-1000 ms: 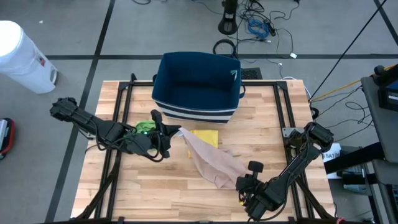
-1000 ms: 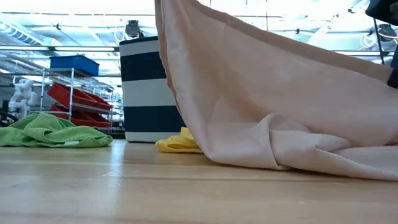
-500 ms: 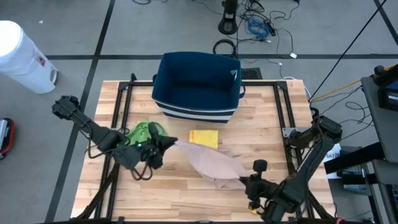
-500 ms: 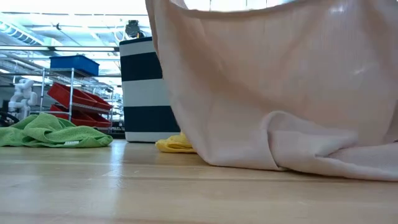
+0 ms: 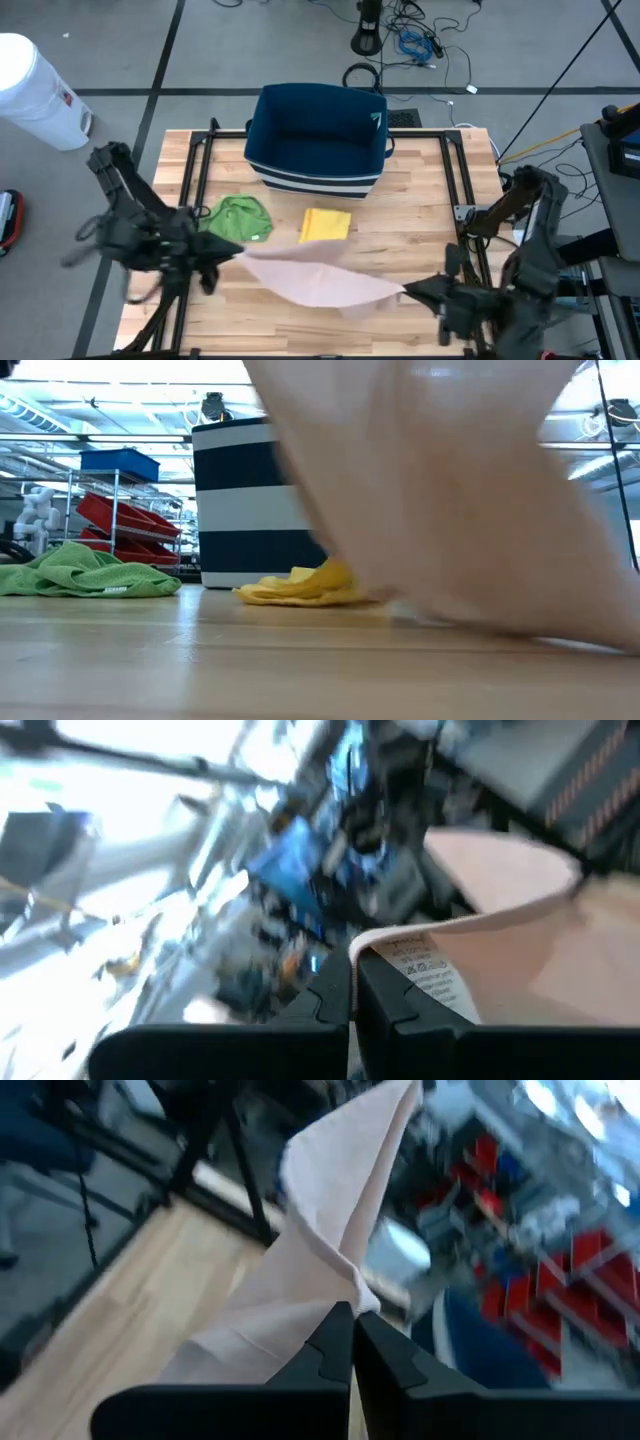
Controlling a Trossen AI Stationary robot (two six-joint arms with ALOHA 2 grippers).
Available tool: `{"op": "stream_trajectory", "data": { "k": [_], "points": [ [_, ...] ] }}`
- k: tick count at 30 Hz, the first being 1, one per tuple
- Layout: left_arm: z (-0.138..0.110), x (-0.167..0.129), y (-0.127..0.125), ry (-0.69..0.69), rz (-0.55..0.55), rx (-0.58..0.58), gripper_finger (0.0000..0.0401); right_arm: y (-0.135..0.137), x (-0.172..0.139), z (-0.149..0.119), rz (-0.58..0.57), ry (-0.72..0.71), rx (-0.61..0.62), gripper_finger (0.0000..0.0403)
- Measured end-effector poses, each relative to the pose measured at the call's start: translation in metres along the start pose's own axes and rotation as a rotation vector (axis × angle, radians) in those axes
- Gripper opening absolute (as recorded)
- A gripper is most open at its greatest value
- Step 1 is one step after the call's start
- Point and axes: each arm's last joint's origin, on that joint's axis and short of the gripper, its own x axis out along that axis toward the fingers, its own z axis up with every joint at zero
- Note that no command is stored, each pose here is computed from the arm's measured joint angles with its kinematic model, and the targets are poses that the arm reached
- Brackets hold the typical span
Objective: Fold towel
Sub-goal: Fold the brown towel
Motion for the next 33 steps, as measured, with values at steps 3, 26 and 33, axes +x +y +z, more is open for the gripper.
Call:
{"op": "stream_trajectory", "data": {
  "k": [3,26,33],
  "points": [
    [0.008,-0.015,0.012,-0.098,0.013,-0.026,0.0,-0.017,-0.018,0.014,0.074,-0.092,-0.033,0.0],
    [-0.039,-0.005,0.012,0.378,0.07,0.013,0.0,-0.081,-0.028,-0.018,-0.027,0.03,0.062,0.0],
    [-0.079,0.014,-0.007,0.551,-0.02,-0.062,0.0,-0.071,0.0,-0.053,-0.049,0.307,0.155,0.0]
  ]
}}
